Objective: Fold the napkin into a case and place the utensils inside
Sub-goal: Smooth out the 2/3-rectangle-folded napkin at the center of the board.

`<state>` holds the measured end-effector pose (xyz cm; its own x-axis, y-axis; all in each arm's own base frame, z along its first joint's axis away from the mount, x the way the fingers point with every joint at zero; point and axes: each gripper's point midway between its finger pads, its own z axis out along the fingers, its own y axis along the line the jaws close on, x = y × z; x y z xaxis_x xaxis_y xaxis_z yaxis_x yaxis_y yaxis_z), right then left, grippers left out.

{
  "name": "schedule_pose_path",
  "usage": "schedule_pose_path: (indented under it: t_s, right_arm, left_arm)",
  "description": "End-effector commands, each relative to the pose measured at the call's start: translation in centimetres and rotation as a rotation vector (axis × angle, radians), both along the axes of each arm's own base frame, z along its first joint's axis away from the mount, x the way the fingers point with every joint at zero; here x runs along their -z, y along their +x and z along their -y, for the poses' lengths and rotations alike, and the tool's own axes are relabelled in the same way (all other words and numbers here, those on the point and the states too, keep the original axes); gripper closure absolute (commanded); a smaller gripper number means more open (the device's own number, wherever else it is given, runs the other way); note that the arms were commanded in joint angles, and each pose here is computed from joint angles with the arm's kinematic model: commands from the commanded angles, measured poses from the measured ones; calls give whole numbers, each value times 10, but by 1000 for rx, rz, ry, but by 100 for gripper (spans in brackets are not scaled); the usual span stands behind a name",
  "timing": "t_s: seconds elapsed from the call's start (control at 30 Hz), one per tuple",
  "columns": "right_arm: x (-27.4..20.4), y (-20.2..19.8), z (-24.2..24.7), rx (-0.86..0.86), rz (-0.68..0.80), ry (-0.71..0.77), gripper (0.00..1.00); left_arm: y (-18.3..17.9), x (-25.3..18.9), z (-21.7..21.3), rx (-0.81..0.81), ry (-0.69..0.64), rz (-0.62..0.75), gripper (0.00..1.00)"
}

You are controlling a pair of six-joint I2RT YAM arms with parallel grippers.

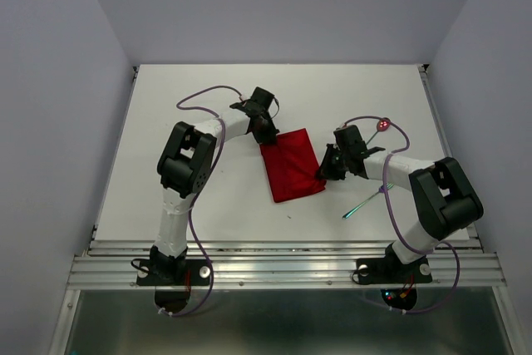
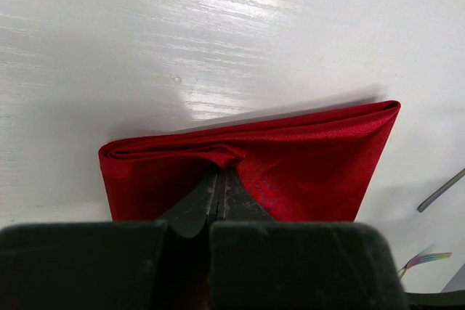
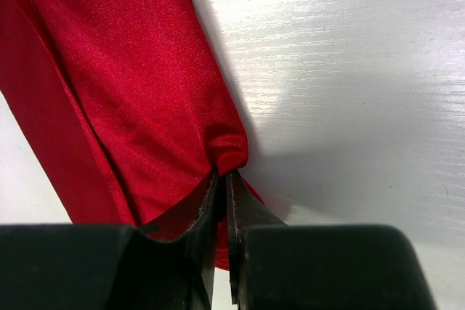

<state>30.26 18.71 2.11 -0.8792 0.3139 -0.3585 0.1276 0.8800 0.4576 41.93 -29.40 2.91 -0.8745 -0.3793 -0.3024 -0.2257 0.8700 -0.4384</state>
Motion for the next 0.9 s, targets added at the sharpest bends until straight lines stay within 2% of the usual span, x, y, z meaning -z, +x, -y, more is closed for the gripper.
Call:
schedule_pose_path:
  t_s: [0.0, 0.6, 0.87]
  right_arm:
    - [13, -18, 10, -7, -50, -56, 88]
    - [14, -19, 10, -9, -55, -61, 88]
    - [13, -19, 12, -8, -49, -66, 86]
  left_arm:
    - [19, -32, -5, -64, -10, 77, 100]
    - [26, -37, -11, -128, -18, 88, 100]
    - [21, -19, -10, -112, -21, 55, 100]
